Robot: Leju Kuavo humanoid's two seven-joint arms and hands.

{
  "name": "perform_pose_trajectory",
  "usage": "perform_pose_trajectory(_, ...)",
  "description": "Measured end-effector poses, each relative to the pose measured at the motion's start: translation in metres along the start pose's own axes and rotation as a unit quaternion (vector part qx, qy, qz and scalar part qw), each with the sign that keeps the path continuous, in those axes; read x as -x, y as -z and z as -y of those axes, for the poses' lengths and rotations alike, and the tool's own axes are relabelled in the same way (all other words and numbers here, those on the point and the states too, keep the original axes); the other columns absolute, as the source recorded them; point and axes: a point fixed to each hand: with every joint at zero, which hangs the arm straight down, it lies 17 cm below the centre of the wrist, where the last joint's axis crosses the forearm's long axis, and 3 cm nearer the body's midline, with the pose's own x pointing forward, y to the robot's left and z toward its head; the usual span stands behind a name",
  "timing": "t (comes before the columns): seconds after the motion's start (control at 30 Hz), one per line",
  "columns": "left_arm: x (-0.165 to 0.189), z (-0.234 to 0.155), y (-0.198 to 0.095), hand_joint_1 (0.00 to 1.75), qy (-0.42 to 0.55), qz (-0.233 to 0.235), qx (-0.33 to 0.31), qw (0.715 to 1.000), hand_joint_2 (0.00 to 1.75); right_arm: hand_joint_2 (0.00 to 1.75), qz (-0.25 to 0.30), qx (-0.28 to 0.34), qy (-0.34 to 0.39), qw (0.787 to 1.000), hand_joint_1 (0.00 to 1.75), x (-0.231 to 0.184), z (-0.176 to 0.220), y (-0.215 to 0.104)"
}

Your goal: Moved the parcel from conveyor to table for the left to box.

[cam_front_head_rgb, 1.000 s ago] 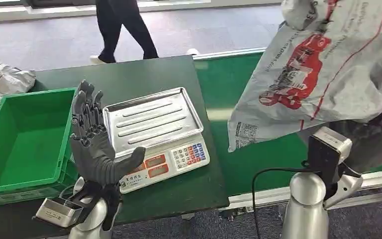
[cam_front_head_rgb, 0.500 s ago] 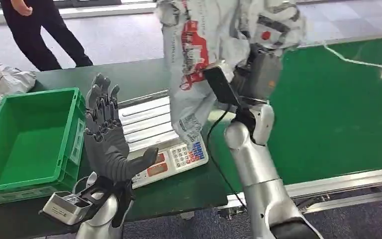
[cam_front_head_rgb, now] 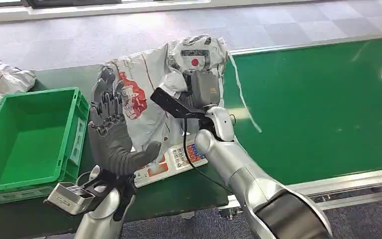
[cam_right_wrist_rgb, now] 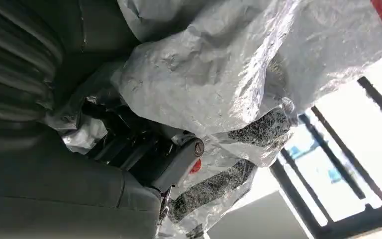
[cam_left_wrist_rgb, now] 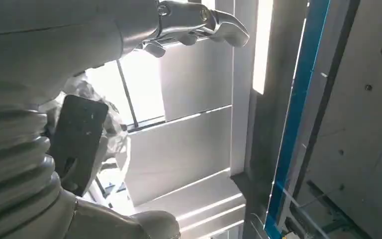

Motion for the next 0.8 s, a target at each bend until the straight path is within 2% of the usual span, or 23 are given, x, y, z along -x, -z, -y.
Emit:
perform_pose_trajectory(0.1, 0.001, 0.002, 0.001, 0.0, -0.006, 0.0, 0.006, 1.0, 1.75, 1.75, 0.018, -0.066, 0.033, 0.997, 1.75, -0.008, -0.027, -0.007)
perform_pose_trajectory(0.13, 0.002, 0.002, 0.001, 0.0, -0.007, -0.001, 0.006, 1.0, 1.75, 1.75, 0.02, -0.084, 0.038, 0.995, 1.62, -0.009, -0.035, -0.01)
perform_pose_trajectory(0.17, 0.002, 0.002, 0.001, 0.0, -0.007, -0.001, 0.007, 1.0, 1.75, 1.75, 0.02, -0.097, 0.04, 0.994, 0.0, -0.009, -0.041, -0.012)
perform_pose_trajectory(0.27, 0.004, 0.002, 0.0, 0.0, -0.007, -0.003, 0.009, 1.0, 1.75, 1.75, 0.012, -0.124, 0.04, 0.991, 0.0, -0.006, -0.055, -0.02)
perform_pose_trajectory(0.63, 0.004, 0.002, 0.0, 0.0, -0.003, -0.003, 0.012, 1.0, 1.75, 1.75, 0.009, -0.15, 0.028, 0.988, 0.0, -0.002, -0.073, -0.032)
perform_pose_trajectory(0.67, 0.004, 0.002, 0.0, 0.0, -0.003, -0.003, 0.012, 1.0, 1.75, 0.0, 0.009, -0.151, 0.028, 0.988, 0.0, -0.001, -0.074, -0.032)
perform_pose_trajectory(0.8, 0.004, 0.002, -0.001, 0.0, -0.002, -0.003, 0.013, 1.0, 1.75, 0.0, 0.01, -0.15, 0.025, 0.988, 0.0, -0.001, -0.074, -0.034)
